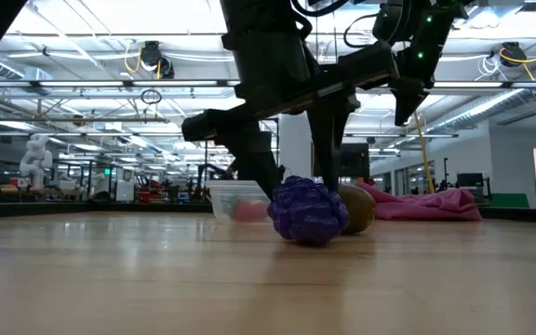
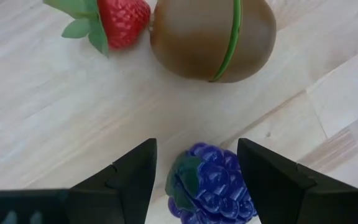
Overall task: Pick and placing Produce into tupperware
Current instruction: Put the blueberry into the transparent bin
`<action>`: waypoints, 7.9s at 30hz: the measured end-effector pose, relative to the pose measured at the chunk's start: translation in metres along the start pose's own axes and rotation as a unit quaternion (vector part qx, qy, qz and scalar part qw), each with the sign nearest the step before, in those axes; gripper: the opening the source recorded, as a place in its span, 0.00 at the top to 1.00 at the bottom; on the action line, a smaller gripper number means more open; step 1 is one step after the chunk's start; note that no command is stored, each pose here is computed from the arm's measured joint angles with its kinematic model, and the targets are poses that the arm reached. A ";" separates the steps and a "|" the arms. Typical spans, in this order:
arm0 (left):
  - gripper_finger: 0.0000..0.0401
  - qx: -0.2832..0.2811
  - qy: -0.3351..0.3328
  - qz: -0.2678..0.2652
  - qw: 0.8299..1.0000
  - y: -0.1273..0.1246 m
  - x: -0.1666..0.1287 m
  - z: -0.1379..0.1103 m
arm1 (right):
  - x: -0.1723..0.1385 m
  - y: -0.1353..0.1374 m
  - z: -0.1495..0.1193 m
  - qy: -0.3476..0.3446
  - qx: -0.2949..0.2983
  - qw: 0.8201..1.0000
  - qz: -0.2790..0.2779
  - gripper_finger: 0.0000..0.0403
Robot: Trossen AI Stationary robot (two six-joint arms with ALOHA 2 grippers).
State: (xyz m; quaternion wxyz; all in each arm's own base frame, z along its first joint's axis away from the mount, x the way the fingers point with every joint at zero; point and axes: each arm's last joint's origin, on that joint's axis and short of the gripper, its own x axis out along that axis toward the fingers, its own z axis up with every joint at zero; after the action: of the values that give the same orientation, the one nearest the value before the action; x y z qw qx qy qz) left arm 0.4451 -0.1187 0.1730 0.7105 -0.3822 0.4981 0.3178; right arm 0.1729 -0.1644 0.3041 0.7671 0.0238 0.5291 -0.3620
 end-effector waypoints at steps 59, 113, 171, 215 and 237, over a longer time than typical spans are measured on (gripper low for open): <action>0.43 0.064 0.029 -0.021 0.997 0.002 0.000 0.013 | 0.000 0.000 0.000 0.002 -0.003 1.000 0.000 0.58; 0.34 -0.034 0.057 -0.007 0.998 -0.022 -0.059 -0.024 | 0.000 0.001 -0.005 0.025 -0.006 1.000 0.006 0.58; 0.34 -0.271 0.027 -0.015 0.962 -0.007 -0.002 -0.014 | 0.000 0.001 -0.005 0.026 -0.006 1.000 0.006 0.58; 0.48 -0.219 0.031 -0.019 0.975 -0.009 0.016 -0.010 | 0.000 0.001 -0.005 0.023 0.005 1.000 0.005 0.58; 0.43 -0.197 0.016 -0.046 0.979 -0.011 -0.009 -0.005 | 0.000 0.001 -0.005 0.023 0.004 1.000 0.005 0.58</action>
State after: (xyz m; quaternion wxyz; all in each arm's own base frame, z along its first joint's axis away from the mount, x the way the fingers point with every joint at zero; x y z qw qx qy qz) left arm 0.4489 -0.1292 0.1825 0.6269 -0.5424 0.4187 0.3709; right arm 0.1697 -0.1617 0.3020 0.7565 0.0380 0.5447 -0.3599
